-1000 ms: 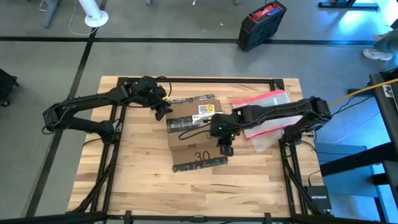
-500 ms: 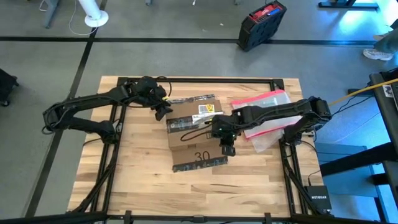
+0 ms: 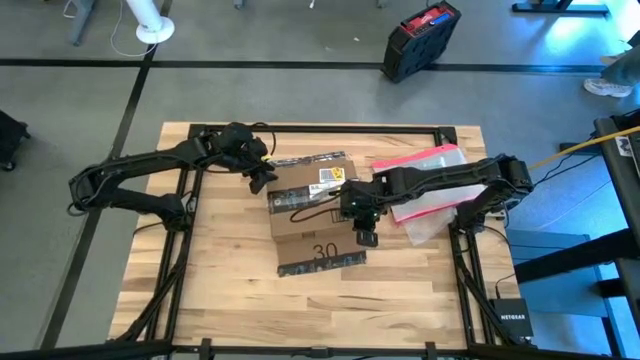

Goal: Unpack boxes
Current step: Break down the cardboard box with the gray cutter until it is fully flat

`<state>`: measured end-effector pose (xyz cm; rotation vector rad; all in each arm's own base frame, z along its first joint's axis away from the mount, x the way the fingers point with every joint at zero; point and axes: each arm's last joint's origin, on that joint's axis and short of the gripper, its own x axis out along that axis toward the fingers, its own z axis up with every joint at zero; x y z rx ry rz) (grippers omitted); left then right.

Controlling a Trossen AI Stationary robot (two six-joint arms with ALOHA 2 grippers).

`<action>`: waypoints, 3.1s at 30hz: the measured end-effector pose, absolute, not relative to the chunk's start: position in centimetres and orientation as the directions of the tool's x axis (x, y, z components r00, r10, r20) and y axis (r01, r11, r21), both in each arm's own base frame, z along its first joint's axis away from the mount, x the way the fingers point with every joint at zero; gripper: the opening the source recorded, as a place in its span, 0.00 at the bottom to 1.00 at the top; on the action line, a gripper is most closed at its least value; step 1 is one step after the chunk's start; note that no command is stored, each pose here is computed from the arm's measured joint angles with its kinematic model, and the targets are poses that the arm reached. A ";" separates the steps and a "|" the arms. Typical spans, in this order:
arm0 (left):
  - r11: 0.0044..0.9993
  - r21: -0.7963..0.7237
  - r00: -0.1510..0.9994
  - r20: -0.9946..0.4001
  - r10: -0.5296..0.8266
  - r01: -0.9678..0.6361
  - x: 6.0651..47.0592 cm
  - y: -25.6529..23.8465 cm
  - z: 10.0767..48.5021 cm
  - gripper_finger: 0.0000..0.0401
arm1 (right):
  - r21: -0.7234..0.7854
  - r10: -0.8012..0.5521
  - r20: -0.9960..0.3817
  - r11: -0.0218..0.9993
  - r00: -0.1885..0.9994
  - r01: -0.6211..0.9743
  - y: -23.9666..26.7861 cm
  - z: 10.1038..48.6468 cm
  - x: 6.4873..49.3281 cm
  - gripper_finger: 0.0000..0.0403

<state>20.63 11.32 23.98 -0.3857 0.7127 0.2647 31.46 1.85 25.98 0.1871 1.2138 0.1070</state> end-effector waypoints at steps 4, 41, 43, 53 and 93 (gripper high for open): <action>0.897 -0.252 0.728 -0.677 0.105 -0.363 20.6 11.3 24.0 0.44 | 0.200 0.182 -0.920 0.980 0.347 0.016 1.8 26.0 31.5 0.18; 0.788 -0.589 0.533 -0.731 -0.426 -0.178 22.2 8.0 19.6 0.44 | 0.117 0.073 -0.938 0.987 0.338 0.111 -1.4 25.9 31.2 0.18; 0.762 -0.631 0.524 -0.703 -0.482 -0.146 22.4 7.1 19.8 0.44 | 0.107 0.056 -0.935 0.986 0.351 0.126 -2.0 25.9 31.3 0.18; 0.723 -0.690 0.493 -0.625 -0.605 0.011 24.2 2.4 20.6 0.44 | 0.095 -0.017 -0.846 0.979 0.533 0.180 -5.7 26.8 32.6 0.18; 0.809 -0.563 0.802 -0.555 -0.219 -0.169 19.7 11.7 25.0 0.44 | 0.342 0.106 -0.702 0.918 0.704 0.202 3.8 29.2 33.7 0.18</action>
